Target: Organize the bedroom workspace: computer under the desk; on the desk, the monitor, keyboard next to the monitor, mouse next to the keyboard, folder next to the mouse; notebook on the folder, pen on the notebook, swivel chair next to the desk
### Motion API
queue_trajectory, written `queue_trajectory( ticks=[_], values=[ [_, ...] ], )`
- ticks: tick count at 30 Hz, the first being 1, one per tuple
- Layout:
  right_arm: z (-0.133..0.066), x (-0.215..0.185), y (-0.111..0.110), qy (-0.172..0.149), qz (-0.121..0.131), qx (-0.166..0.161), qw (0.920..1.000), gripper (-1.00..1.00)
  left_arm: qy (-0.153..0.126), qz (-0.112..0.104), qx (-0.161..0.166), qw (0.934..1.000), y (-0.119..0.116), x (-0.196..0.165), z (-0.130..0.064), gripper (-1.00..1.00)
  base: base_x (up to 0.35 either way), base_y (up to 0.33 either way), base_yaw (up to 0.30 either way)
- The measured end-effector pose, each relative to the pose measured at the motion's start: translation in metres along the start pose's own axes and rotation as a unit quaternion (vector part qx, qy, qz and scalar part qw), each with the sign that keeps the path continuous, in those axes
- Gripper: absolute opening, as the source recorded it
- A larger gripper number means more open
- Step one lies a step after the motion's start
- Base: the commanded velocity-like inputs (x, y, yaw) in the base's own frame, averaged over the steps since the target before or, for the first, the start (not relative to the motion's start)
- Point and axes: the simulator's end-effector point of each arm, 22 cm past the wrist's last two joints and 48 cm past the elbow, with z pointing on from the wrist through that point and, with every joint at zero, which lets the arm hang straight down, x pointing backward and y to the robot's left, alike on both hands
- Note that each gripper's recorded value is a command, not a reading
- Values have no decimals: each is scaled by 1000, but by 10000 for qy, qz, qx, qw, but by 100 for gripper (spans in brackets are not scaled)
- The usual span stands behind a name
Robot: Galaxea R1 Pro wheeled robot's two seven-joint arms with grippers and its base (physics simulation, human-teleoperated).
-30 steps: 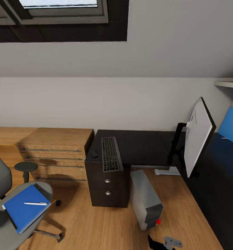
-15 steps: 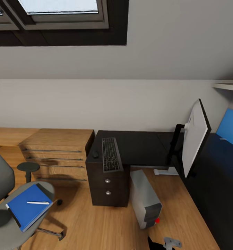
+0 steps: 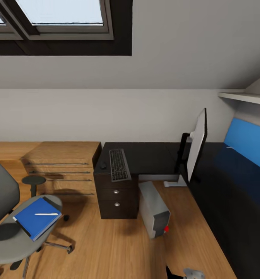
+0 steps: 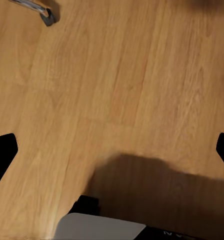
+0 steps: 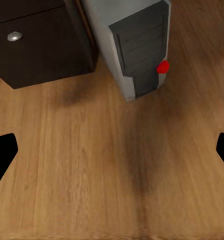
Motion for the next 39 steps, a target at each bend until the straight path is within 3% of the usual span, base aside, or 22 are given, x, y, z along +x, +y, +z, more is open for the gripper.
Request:
queue_trajectory(
  ticks=[10,14,39],
  values=[
    [-9,-5,18,22,50,-87,9999,100,3,-15,-18,10000,3,-6,-12,100,-338,0,-4],
    [-13,-7,24,37,-49,-148,9999,100,4,-17,-21,10000,3,-8,-16,100,-338,0,0],
    [-36,-23,31,72,-174,-194,9996,100,5,-12,-25,10000,6,-18,-44,100,-340,0,0]
  ],
)
